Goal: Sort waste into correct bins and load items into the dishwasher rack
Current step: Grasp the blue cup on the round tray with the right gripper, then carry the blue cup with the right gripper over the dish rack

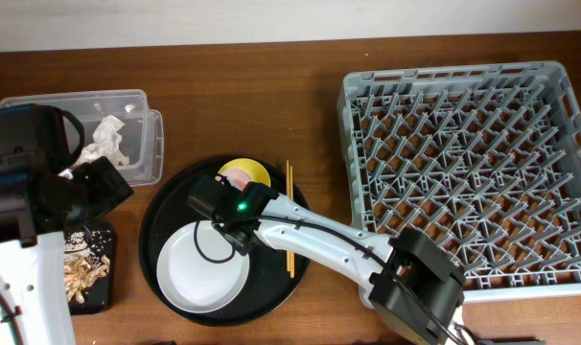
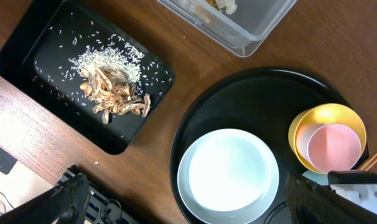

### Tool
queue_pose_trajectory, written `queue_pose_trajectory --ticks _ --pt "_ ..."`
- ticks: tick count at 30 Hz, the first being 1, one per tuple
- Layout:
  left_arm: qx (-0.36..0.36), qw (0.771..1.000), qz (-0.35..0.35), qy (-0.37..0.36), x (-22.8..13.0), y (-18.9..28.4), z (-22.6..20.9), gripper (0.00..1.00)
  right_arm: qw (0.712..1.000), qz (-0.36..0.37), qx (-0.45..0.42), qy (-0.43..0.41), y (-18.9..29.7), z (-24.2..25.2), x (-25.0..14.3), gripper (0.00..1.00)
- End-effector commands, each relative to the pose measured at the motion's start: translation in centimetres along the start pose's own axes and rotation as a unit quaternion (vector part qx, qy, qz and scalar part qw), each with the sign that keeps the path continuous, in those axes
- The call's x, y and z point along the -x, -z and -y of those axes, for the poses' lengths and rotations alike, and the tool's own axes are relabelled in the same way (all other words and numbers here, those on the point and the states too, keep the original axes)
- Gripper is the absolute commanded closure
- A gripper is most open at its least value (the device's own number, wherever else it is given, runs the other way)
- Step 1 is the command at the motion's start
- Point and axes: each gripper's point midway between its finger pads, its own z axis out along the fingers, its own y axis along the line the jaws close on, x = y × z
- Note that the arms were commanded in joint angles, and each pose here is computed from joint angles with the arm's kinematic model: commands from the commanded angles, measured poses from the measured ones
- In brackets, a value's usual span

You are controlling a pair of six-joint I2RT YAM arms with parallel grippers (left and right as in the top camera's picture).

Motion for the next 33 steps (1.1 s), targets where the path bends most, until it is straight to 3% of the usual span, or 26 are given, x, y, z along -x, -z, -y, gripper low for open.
queue_pose_trajectory --ticks 1,7,14,24,33 --pt "-0.006 1.0 0.009 0.01 0.1 0.6 -0.2 0.01 1.0 -0.012 -0.012 0.005 -1.0 0.2 -0.6 0.83" --pt "-0.006 1.0 0.009 0.009 0.1 0.6 -0.2 0.01 1.0 -0.012 -0.013 0.006 -1.0 0.2 -0.6 0.95" --pt "-0.006 1.0 0.009 0.009 0.1 0.6 -0.2 0.01 1.0 -0.01 -0.013 0.002 1.2 0.8 -0.2 0.96" --pt "-0.006 1.0 0.009 0.009 0.1 0.6 -0.2 0.01 0.995 0.031 -0.012 -0.093 9.2 9.7 0.9 0.96" --pt "-0.006 1.0 0.009 0.009 0.1 0.6 -0.2 0.01 0.962 0.138 0.164 -0.17 15.9 18.7 0.7 0.96"
